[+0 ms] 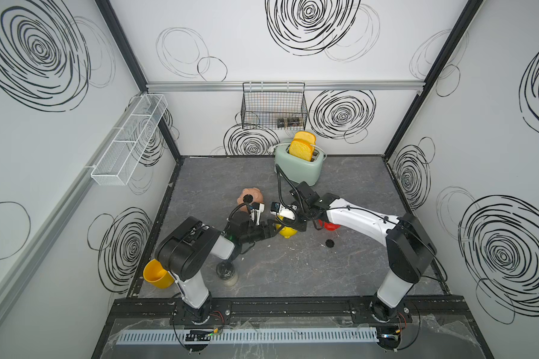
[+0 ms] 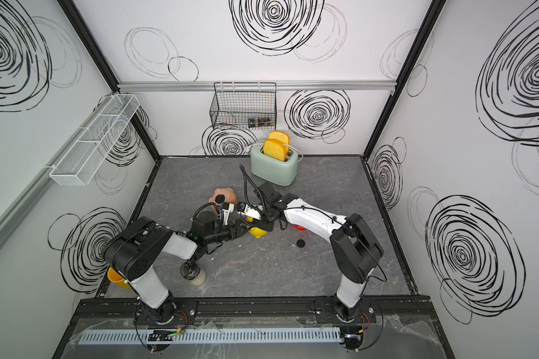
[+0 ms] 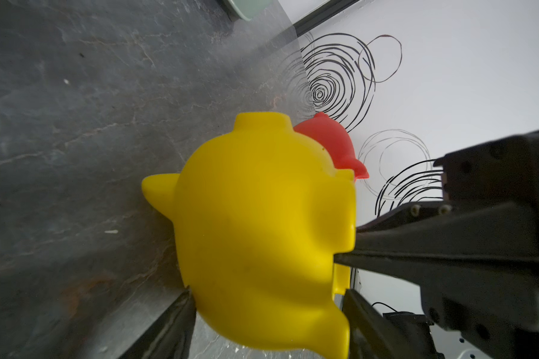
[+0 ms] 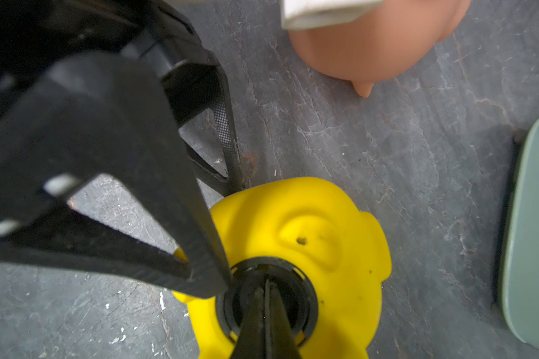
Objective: Close piggy banks
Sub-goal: Hold the piggy bank at the center of the board.
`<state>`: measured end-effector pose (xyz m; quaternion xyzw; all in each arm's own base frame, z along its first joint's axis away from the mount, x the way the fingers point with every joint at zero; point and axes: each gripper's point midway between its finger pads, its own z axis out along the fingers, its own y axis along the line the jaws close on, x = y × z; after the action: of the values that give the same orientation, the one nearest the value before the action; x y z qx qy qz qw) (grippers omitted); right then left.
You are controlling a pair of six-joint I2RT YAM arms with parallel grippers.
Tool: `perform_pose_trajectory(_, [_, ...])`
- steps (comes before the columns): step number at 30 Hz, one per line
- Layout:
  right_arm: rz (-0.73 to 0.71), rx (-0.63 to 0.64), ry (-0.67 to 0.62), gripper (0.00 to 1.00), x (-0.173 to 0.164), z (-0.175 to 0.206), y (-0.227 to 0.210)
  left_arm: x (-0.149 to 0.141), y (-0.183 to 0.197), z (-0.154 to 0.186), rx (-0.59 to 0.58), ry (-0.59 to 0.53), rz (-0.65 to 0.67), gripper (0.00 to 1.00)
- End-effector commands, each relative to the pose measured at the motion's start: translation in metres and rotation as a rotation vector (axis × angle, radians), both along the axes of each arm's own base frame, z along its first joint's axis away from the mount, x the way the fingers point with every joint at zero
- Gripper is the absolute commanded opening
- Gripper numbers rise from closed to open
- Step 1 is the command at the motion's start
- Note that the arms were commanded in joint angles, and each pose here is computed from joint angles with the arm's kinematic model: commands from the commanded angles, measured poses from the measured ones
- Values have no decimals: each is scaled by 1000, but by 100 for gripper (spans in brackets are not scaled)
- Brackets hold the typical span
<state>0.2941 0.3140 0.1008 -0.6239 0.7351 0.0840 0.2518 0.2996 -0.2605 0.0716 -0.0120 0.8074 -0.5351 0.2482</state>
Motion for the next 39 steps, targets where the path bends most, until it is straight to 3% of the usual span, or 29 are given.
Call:
perform_pose_trajectory(1, [-54,-137,99,0,-15,-41,-23,-2,1,-5,-4,5,0,76])
perform_pose_trajectory(25, [-292,-133,83,0,-16,-46,-6,-2,3,-7,0,10,6,75])
perform_pose_trajectory(39, [-343,-104,99,0,-10,-41,-8,-3,2,1,-22,-7,0,75])
